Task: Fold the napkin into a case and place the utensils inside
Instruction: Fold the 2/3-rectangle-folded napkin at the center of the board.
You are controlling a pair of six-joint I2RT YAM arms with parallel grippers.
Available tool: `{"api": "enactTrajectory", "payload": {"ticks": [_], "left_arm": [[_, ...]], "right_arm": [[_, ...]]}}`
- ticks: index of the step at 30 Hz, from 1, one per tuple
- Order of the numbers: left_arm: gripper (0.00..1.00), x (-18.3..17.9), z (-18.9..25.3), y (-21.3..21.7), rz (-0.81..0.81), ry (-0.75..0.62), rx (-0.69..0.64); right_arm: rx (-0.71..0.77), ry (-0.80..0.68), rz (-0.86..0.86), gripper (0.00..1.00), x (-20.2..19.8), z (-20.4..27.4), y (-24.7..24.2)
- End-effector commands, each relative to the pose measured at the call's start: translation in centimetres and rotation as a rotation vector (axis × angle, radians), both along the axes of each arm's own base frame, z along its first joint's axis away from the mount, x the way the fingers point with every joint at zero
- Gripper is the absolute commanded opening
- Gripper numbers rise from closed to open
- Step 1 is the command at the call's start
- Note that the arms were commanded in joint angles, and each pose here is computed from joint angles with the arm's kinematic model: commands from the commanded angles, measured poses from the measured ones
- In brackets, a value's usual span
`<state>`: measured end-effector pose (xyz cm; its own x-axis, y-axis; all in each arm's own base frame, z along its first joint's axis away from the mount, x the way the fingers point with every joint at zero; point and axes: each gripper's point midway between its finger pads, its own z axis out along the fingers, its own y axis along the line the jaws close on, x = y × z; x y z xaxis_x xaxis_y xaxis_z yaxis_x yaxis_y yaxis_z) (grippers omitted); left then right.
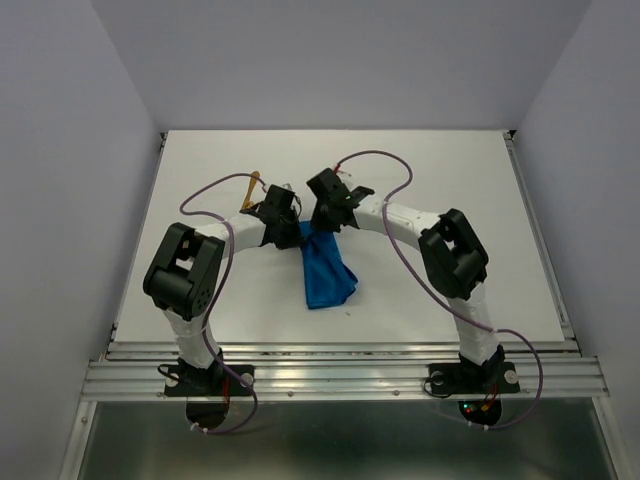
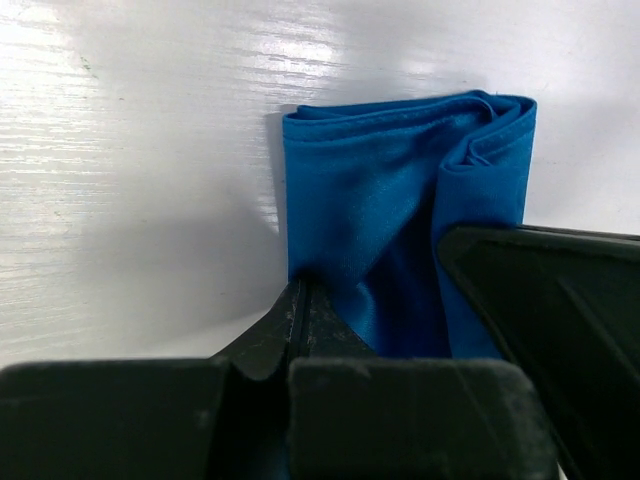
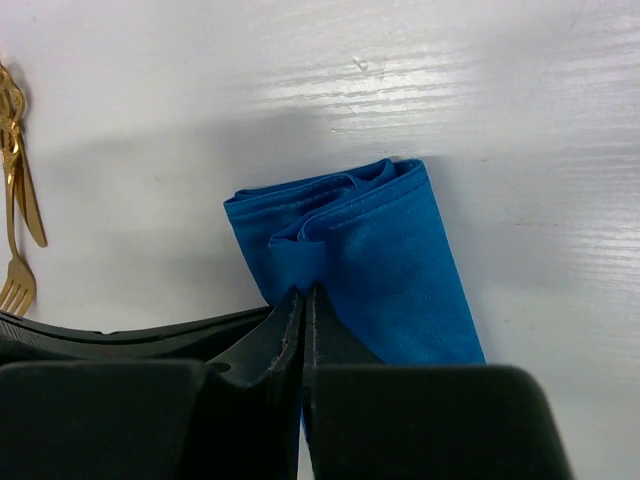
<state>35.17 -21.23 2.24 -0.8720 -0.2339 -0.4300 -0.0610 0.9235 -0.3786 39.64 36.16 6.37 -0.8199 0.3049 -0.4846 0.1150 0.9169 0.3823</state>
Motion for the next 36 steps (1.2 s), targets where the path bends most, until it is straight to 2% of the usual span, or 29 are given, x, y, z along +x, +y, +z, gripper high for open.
{"api": "enactTrajectory", "payload": {"ticks": [1,10,27,30,36], "left_arm": [[0.0,-0.5,-1.0,0.2,-0.029,0.033,0.028],[0.0,-0.5,-1.1,0.0,-0.034,0.035,0.023],[0.0,-0.7,-0.7,0.0,-0.039,0.027,0.011],[0.0,-0.8,0.3,0.1,-0.033,0.02,0.012],[0.0,-1.2,4.9,-0.3,0.017,-0.045,-0.085]], "right_arm": [[0.028,-0.021,-0.013,0.01,0.9,0.7,1.2],[0.008,0.012,-0.039,0.01,1.2,-1.8,1.4],[-0.01,0.018,-0.104,0.01,1.9,-2.8,1.0],[-0.024,0.017,-0.117,0.01,1.8,-3.1,0.6],[-0.049,0.024,-0.12,0.01,2.1,-3.6,0.6]]}}
